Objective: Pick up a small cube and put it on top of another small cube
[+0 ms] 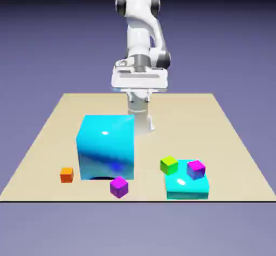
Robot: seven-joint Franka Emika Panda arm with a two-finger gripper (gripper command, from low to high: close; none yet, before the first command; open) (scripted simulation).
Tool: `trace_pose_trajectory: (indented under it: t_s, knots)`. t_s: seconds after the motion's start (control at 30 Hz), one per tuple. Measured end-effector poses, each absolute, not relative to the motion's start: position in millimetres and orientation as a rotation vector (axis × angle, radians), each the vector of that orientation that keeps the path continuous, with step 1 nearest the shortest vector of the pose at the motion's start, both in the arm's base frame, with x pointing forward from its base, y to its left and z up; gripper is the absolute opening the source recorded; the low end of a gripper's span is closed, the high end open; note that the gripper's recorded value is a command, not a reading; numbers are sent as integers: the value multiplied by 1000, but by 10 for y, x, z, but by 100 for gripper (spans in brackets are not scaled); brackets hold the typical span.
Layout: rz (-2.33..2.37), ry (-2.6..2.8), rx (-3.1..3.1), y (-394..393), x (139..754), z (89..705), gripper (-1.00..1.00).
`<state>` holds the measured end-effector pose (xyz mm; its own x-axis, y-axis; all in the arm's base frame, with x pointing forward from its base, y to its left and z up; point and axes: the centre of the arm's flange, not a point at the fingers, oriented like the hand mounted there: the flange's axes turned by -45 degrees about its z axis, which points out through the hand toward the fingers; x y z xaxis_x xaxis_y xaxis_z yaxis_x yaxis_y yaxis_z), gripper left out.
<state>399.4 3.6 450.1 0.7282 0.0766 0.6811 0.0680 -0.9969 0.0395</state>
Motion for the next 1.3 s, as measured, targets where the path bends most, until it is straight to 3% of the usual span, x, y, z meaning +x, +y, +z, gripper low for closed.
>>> trace_pose_trajectory:
  t_s: [0.57, 1.0, 1.1, 1.13, 1.2, 1.3]
  knots:
    - [147, 754, 2988, -148, 5078, 2909, 0]
    - [-512, 1135, 2729, -367, 5416, 1876, 0]
    - [-512, 1136, 2729, -470, 5319, 1331, 0]
    - [-512, 1135, 2729, -496, 5288, 1211, -100]
    - [-512, 1135, 2730, -496, 5287, 1210, -100]
    - [-512, 1136, 2730, -387, 5400, 1756, -100]
